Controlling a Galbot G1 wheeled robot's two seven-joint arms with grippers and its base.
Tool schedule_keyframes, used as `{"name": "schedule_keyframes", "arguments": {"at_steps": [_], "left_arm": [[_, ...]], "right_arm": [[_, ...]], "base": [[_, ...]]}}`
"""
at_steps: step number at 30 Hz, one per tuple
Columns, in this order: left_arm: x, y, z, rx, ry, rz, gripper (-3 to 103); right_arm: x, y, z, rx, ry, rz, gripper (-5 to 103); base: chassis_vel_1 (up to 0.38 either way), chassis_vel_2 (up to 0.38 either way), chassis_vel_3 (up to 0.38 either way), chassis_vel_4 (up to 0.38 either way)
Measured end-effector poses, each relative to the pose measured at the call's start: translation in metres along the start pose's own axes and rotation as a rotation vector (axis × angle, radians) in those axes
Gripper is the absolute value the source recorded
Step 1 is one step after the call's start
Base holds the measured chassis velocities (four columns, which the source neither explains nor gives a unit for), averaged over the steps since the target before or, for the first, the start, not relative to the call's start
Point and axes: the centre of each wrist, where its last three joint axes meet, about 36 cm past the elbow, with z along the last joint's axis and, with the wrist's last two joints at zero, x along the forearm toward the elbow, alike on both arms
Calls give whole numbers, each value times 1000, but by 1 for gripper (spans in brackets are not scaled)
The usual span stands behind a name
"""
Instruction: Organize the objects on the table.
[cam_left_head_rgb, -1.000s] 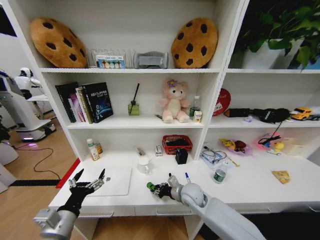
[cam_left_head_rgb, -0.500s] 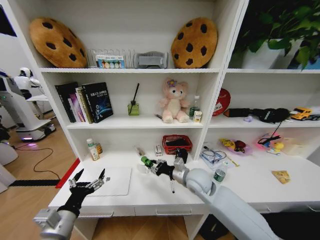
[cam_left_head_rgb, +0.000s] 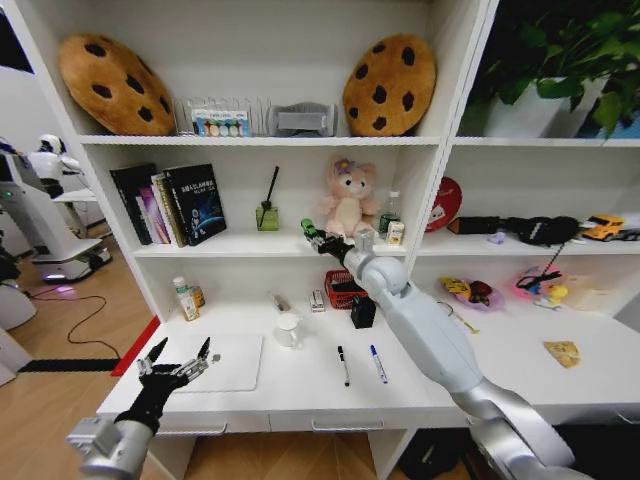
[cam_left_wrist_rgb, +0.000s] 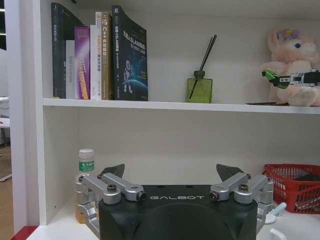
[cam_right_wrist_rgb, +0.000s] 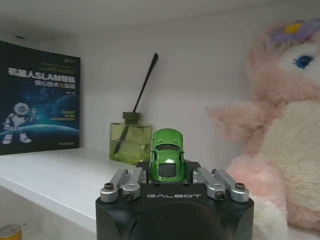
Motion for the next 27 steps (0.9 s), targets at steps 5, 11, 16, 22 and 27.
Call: {"name": "schedule_keyframes", "arguments": {"at_steps": [5, 11, 16, 22, 27], "left_arm": [[0, 0, 0, 0, 0, 0, 100], [0, 0, 0, 0, 0, 0, 100], [0, 0, 0, 0, 0, 0, 100], [0, 0, 0, 0, 0, 0, 100], [0, 0, 0, 0, 0, 0, 100]], "right_arm": [[-22, -1, 2, -23, 7, 27, 35], [-30, 8, 3, -44, 35, 28, 35], [-28, 8, 7, -18, 28, 45, 43], [-23, 6, -1, -20, 20, 54, 71], [-11, 10, -10, -24, 0, 41, 86]], "base": [[0, 0, 0, 0], [0, 0, 0, 0], [0, 0, 0, 0], [0, 0, 0, 0], [0, 0, 0, 0]]}}
